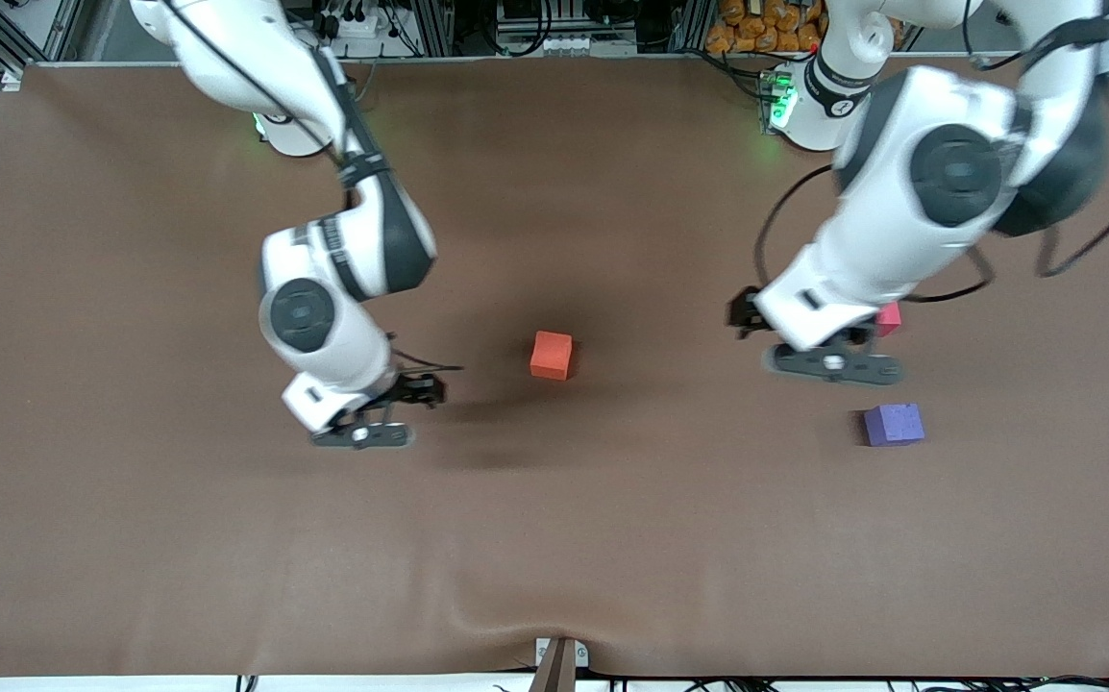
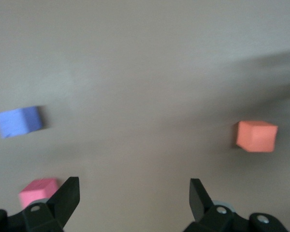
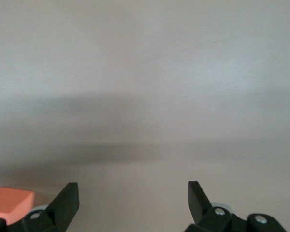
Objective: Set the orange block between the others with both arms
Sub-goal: 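Grasp the orange block with the left gripper while the right gripper withdraws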
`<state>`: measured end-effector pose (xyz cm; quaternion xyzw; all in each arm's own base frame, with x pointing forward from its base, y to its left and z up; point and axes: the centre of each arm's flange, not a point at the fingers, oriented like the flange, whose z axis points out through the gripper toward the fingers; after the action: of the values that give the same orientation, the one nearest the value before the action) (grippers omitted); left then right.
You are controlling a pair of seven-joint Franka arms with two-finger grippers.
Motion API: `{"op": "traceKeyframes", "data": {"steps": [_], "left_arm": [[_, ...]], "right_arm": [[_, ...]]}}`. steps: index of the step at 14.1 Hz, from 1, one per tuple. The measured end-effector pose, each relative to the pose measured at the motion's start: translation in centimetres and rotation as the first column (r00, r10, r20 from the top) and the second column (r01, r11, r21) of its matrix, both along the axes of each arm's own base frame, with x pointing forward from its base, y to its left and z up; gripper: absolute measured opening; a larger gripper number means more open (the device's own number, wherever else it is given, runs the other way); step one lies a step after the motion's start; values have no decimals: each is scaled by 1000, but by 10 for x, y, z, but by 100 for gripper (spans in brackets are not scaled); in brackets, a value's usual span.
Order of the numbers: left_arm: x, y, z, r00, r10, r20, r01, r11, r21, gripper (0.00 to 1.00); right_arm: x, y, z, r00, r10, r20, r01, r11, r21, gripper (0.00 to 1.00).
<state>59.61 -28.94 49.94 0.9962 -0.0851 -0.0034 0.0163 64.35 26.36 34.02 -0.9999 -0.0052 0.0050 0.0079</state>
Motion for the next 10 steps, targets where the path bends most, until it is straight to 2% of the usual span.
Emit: {"op": "traceKeyframes", "data": {"steps": [4,10], "left_arm": [[-14,-87,-42,998,-67,15,67,998,-1,100],[-35,-184,-143,988,-138,63,140,990,-19,100]], "right_arm": [[16,-93,10,1000,25,-6,-25,1000,16,100],[-11,-221,48,999,28,-42,-24,996,83,100]]}}
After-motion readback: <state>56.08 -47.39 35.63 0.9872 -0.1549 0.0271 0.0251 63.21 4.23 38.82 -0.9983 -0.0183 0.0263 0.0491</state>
